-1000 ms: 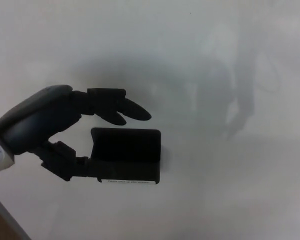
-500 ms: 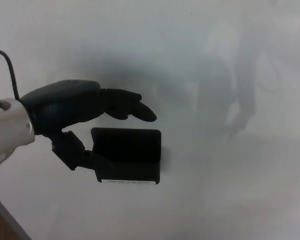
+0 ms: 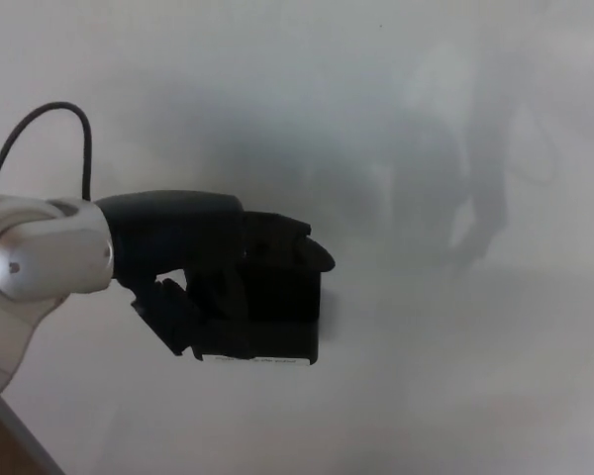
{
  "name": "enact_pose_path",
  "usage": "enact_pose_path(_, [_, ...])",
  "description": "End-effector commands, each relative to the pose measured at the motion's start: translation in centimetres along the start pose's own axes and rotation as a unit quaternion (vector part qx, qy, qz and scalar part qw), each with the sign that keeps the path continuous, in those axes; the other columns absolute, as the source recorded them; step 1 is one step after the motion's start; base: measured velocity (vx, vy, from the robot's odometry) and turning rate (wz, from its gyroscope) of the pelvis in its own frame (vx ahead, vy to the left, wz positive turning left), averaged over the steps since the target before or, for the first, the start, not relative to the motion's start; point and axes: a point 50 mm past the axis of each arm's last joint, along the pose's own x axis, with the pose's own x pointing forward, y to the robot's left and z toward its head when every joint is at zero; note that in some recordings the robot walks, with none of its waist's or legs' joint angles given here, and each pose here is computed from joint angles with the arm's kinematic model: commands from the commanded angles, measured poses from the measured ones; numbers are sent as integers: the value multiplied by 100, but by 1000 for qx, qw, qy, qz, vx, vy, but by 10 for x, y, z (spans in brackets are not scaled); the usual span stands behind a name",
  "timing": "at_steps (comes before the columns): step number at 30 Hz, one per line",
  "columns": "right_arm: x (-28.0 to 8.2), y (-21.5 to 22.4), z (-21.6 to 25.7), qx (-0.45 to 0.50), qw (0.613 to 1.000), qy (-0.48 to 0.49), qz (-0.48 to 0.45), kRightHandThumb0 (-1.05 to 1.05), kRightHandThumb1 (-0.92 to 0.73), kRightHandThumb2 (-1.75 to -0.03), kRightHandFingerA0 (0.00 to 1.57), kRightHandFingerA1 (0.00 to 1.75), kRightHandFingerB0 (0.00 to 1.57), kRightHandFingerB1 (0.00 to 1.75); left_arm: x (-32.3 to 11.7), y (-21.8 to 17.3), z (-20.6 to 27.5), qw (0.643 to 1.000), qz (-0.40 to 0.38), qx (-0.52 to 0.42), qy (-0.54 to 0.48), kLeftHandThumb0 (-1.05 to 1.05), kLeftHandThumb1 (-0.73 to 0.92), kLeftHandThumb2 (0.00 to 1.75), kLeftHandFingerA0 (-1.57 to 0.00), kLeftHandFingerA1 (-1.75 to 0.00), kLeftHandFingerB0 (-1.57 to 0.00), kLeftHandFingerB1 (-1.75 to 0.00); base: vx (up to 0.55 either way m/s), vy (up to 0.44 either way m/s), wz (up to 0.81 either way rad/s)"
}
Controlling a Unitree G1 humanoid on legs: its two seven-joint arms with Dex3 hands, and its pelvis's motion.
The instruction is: A magnetic marker holder is on the left hand side of the white board, the robot put the index and middle finger into the opening of the container and pull off the magnetic holder and hand it to a human on the left hand side.
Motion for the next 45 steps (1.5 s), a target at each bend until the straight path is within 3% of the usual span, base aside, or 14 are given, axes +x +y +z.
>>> enact_pose_path(1, [-2, -8, -1, -12, 1000, -7, -19, -42, -65, -60, 85, 56, 35, 33, 4, -16, 2, 983, -129, -88, 91, -55, 58, 81, -31, -50, -6, -30, 0, 0, 0])
enact_pose_path(2, [-2, -8, -1, -12, 1000, -8, -19, -42, -65, -60, 85, 56, 35, 33, 5, -18, 3, 983, -132, -90, 92, -55, 58, 81, -31, -50, -6, -30, 0, 0, 0])
enact_pose_path(3, [-2, -8, -1, -14, 1000, -8, -18, -42, -65, -60, 86, 57, 36, 33, 7, -20, 4, 982, -136, -93, 94, -55, 60, 84, -53, -59, -6, -30, 0, 0, 0])
enact_pose_path(8, [-1, -7, -2, -20, 1000, -5, -19, -43, -65, -60, 85, 57, 35, 34, 12, -26, 4, 979, -144, -99, 102, -57, 60, 84, -36, -53, -5, -30, 0, 0, 0])
enact_pose_path(11, [-1, -7, -1, -19, 1000, -9, -19, -42, -64, -60, 85, 56, 36, 34, 14, -26, 3, 977, -147, -106, 112, -51, 74, 61, -53, -47, -8, -25, 0, 0, 0])
enact_pose_path(12, [-3, -7, -2, -18, 1000, -9, -19, -42, -64, -60, 85, 57, 36, 34, 16, -27, 2, 978, -144, -101, 113, -53, 73, 64, -34, -42, -10, -18, 0, 0, 0])
enact_pose_path(14, [-4, -7, -2, -20, 1000, -8, -19, -43, -64, -60, 85, 57, 36, 34, 16, -27, 1, 978, -134, -103, 118, -58, 62, 87, -52, -61, -5, -27, 0, 0, 0])
enact_pose_path(17, [-2, -7, -2, -26, 999, -9, -20, -43, -64, -60, 85, 57, 35, 34, 14, -25, 0, 985, -94, -76, 123, -54, 72, 63, -10, -31, -10, -23, 0, 0, 0])
enact_pose_path(18, [-2, -7, -2, -27, 999, -10, -20, -43, -64, -60, 85, 57, 35, 34, 14, -25, 0, 985, -93, -75, 125, -54, 72, 63, -10, -31, -10, -23, 0, 0, 0])
enact_pose_path(19, [-2, -7, -2, -26, 999, -10, -20, -44, -63, -60, 84, 57, 36, 34, 14, -26, 0, 985, -88, -61, 132, -64, 57, 87, 0, -21, -2, -27, 0, 0, 0])
enact_pose_path(21, [-2, -6, -1, -23, 999, -12, -20, -43, -63, -60, 84, 57, 37, 34, 13, -28, 1, 987, -66, -12, 148, -66, 57, 87, 0, -20, -6, -28, 0, 0, 0])
enact_pose_path(22, [-1, -6, -1, -23, 999, -12, -21, -43, -63, -60, 85, 57, 37, 34, 14, -31, 1, 987, -52, 4, 153, -57, 75, 67, -4, -20, -10, -23, 0, 0, 0])
enact_pose_path(30, [-1, -6, 0, -21, 999, -14, -20, -42, -63, -59, 85, 58, 37, 34, 12, -40, 2, 980, 25, 103, 166, -58, 74, 67, -7, -23, -12, -23, 0, 0, 0])
enact_pose_path(45, [-3, -6, -2, -26, 999, -14, -20, -42, -63, -59, 85, 58, 37, 34, 12, -34, -5, 981, 16, 63, 181, -59, 73, 67, -8, -25, -13, -24, 0, 0, 0])
